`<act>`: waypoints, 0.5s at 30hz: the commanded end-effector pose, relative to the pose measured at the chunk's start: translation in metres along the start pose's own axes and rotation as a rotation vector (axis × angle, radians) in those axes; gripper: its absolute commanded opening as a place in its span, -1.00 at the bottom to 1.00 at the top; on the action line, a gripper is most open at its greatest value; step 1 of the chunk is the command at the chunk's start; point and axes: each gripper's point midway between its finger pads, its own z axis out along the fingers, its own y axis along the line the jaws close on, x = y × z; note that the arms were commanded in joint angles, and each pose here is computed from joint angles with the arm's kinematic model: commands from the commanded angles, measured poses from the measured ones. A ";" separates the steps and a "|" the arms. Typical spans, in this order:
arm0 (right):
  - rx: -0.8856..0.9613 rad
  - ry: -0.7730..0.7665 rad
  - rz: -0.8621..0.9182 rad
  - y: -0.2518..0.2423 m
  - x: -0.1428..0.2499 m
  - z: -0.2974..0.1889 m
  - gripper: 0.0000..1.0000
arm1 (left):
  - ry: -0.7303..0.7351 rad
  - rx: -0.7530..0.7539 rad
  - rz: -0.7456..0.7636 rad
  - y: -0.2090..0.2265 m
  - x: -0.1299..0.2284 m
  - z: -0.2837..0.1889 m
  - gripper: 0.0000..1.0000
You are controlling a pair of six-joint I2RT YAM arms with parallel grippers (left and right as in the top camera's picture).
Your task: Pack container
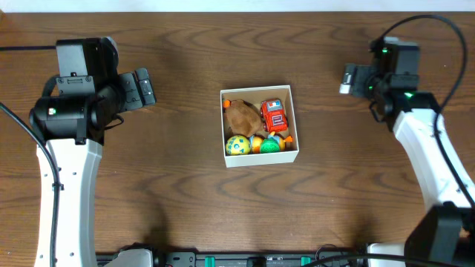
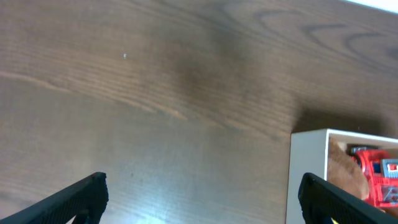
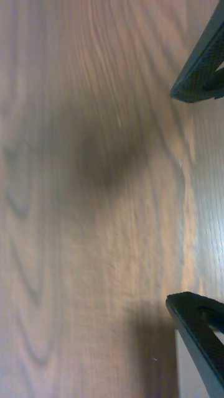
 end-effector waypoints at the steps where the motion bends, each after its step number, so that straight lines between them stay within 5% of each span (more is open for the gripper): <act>1: 0.053 -0.025 -0.031 -0.017 -0.008 -0.018 0.98 | 0.008 -0.008 0.031 0.001 0.001 0.004 0.96; 15: 0.152 -0.075 0.071 -0.041 0.004 -0.134 0.98 | -0.016 0.059 0.162 -0.022 0.041 -0.025 0.96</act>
